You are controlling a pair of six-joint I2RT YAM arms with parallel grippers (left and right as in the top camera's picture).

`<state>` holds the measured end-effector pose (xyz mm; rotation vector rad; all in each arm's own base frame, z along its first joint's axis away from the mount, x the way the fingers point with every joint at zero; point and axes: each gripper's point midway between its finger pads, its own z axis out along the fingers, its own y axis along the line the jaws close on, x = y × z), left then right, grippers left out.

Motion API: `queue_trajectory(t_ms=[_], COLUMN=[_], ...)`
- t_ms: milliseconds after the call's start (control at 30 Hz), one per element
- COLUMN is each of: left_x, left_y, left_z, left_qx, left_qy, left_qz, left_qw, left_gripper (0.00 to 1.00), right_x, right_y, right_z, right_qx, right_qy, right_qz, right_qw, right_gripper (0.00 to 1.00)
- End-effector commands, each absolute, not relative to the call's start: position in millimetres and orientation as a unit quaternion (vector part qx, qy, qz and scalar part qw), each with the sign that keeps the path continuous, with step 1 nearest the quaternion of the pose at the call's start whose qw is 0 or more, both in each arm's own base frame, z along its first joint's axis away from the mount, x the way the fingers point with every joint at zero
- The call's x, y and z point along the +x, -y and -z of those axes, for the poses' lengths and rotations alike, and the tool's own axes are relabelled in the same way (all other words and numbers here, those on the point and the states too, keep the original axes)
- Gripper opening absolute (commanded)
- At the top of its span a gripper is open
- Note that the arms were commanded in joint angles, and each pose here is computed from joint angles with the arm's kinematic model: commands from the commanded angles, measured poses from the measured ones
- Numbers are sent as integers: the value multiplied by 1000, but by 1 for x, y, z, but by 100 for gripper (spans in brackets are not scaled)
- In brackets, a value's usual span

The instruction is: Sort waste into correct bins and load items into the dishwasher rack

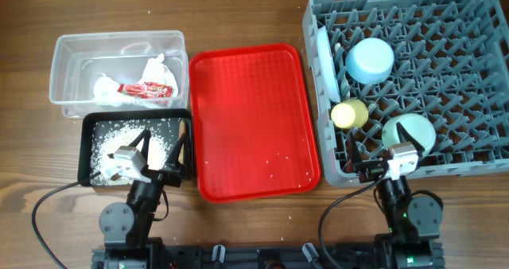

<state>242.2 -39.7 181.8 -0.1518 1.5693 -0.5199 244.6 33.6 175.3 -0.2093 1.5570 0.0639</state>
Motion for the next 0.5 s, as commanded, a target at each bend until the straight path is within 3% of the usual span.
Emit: queue_trajectory(t_ms=[0, 467], left_x=[243, 243], left_y=[34, 36], left_z=[-165, -161], left_qx=[-54, -15], left_qy=[-719, -727], left_qz=[184, 151], left_qw=[668, 670], left_gripper=[100, 100], right_x=[244, 244], right_y=[-35, -35], right_z=[-178, -178], right_qx=[-101, -101], right_qy=[-696, -696], right_qz=[-27, -27], right_qw=[711, 711], right_gripper=[100, 100])
